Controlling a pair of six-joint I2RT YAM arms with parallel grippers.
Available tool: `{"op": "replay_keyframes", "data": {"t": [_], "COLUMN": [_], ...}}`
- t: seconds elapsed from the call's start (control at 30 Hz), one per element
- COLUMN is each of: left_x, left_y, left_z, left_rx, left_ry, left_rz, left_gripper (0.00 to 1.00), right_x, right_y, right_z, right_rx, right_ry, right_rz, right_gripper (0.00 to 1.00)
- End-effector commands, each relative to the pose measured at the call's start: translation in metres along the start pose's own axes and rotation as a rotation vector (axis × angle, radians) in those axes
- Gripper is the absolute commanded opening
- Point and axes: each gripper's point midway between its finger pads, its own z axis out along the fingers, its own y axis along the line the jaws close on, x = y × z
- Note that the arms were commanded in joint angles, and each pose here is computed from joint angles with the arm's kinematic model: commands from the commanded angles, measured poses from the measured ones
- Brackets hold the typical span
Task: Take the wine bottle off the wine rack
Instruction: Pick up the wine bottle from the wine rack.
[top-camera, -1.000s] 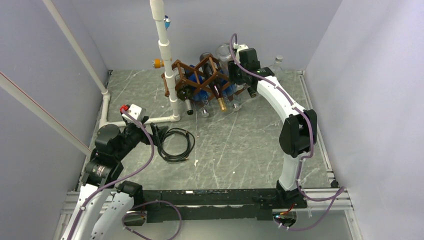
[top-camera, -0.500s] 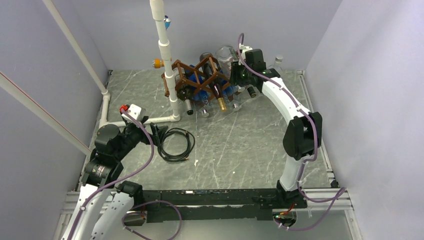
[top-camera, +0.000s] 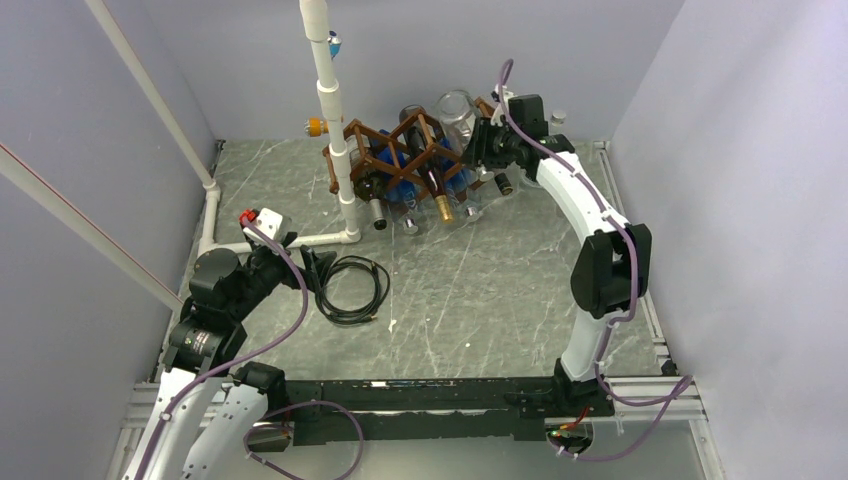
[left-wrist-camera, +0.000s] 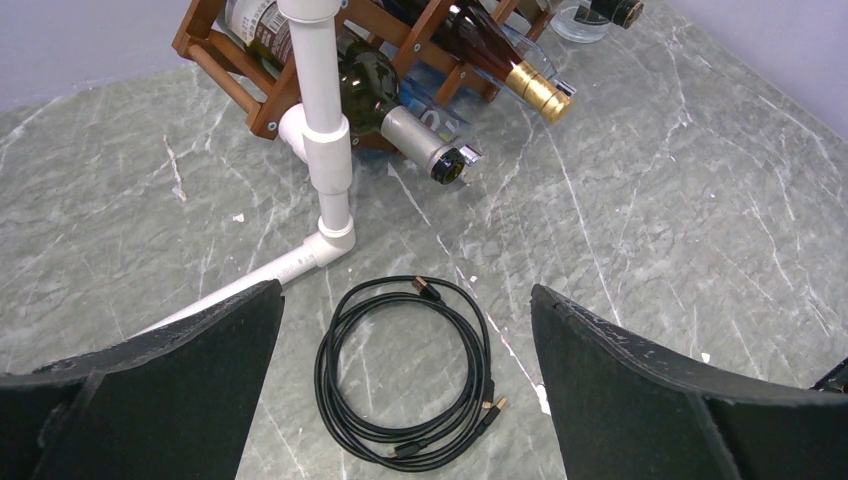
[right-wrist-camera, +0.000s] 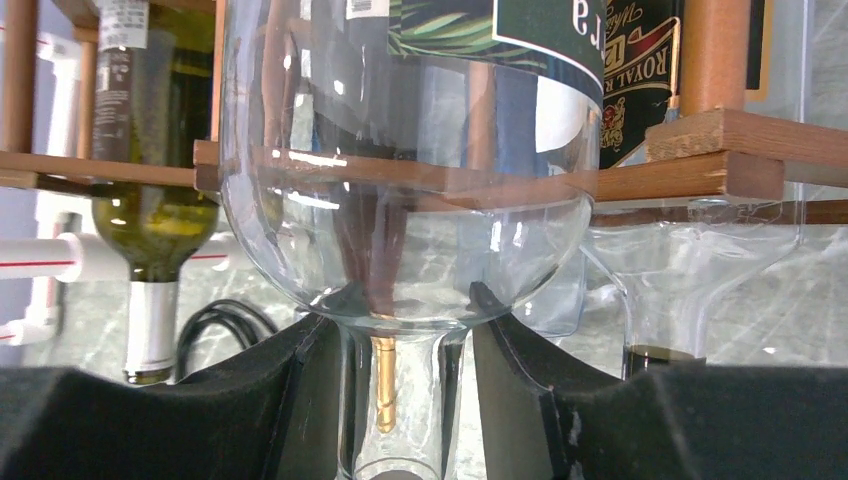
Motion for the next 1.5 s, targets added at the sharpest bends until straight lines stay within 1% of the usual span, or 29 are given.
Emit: {"op": "replay_keyframes", "data": {"t": [0.0, 0.33, 1.47], "left_x": [-0.007, -0.007, -0.008], "left_y": [-0.002, -0.002, -0.002], "left_z": [0.002, 0.003, 0.002], "left_rx": [0.016, 0.018, 0.021], "left_ry": [-0.037, -0.035, -0.040], "left_rz": [-0.006, -0.008, -0.007], "left_gripper": [0.99, 1.00, 1.00], "right_x": [-0.107, -0.112, -0.108], "right_y": [0.028, 0.027, 0.071], "right_z": [-0.057, -0.065, -0.101], "right_rx": [-0.129, -0.213, -0.470], "right_ry": [-0.342, -0.339, -0.328], "right_rz": [-0.006, 0.062, 0.055], "right_gripper": [0.00, 0.00, 0.00]}}
